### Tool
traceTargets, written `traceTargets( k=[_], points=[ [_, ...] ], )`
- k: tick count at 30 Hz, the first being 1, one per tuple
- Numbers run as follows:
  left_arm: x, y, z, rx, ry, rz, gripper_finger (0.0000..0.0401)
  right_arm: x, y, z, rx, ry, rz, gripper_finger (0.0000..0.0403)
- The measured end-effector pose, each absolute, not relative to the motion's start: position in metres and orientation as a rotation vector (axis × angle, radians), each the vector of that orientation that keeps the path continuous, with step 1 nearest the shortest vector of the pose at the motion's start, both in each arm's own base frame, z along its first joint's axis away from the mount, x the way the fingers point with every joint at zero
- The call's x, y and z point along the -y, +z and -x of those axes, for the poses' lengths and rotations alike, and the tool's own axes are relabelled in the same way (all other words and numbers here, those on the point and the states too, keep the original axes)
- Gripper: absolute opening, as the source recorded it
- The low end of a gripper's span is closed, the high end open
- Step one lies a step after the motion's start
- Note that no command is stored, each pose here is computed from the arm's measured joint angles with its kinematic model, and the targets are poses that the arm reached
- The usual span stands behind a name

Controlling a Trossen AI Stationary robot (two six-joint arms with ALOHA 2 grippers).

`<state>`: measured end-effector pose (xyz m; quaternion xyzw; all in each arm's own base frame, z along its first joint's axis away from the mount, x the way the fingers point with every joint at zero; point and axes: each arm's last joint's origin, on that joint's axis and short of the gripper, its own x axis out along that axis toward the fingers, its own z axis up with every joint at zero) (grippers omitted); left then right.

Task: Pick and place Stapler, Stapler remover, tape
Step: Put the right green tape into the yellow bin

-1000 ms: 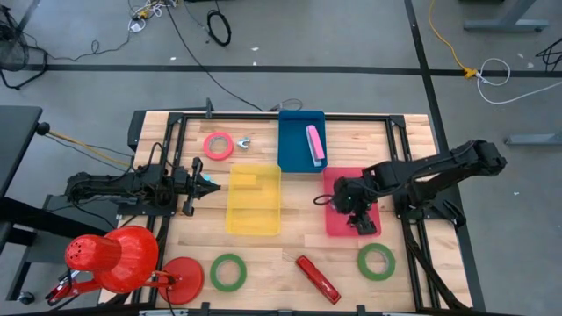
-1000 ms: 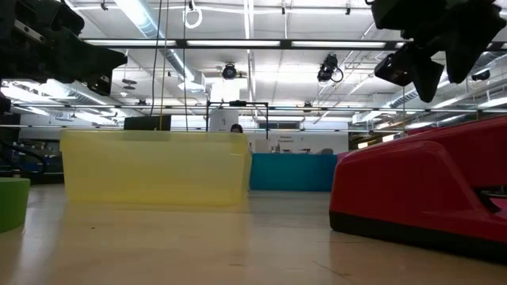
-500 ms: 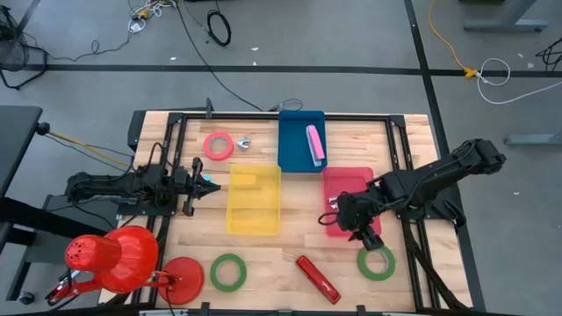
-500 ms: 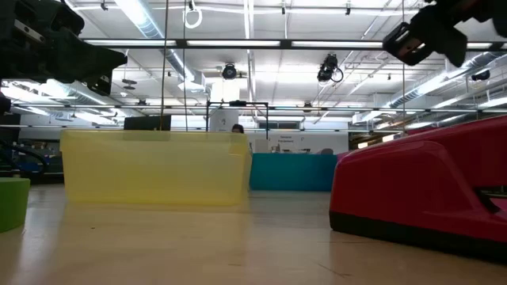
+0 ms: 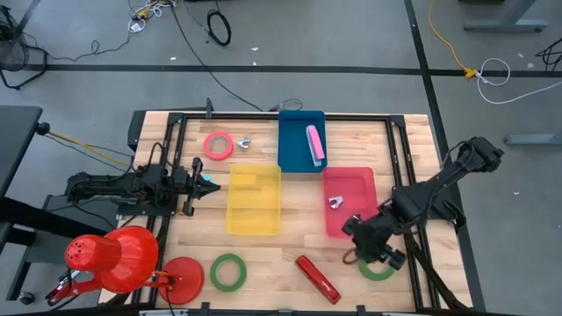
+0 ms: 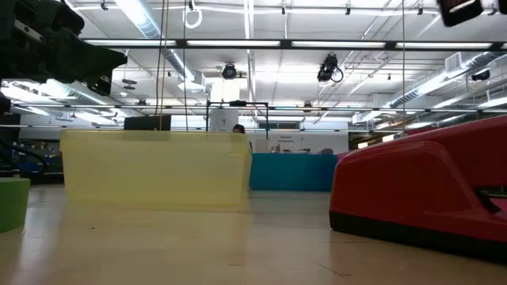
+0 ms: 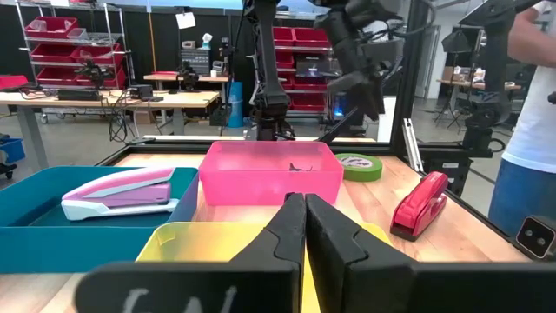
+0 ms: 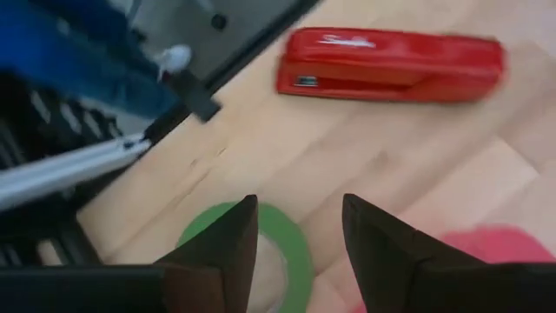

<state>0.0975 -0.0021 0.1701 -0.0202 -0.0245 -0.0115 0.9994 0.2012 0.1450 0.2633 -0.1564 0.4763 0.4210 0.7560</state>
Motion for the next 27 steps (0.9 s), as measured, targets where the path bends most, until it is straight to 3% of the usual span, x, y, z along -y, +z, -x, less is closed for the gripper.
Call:
traceTargets(
  k=[5, 18, 27],
  points=[
    [0.002, 0.17, -0.098, 0.049, -0.023, 0.04, 0.0016, -0.164, 0.258, -0.194, -1.018, 0.906, 0.465, 0.0182],
    [0.002, 0.17, -0.098, 0.049, -0.023, 0.04, 0.0016, -0.196, 0.244, -0.177, -0.919, 1.172, 0.754, 0.0227],
    [0.002, 0.17, -0.098, 0.049, -0.023, 0.04, 0.0016, -0.207, 0.221, -0.181, -0.929, 1.241, 0.939, 0.0256]
  ],
)
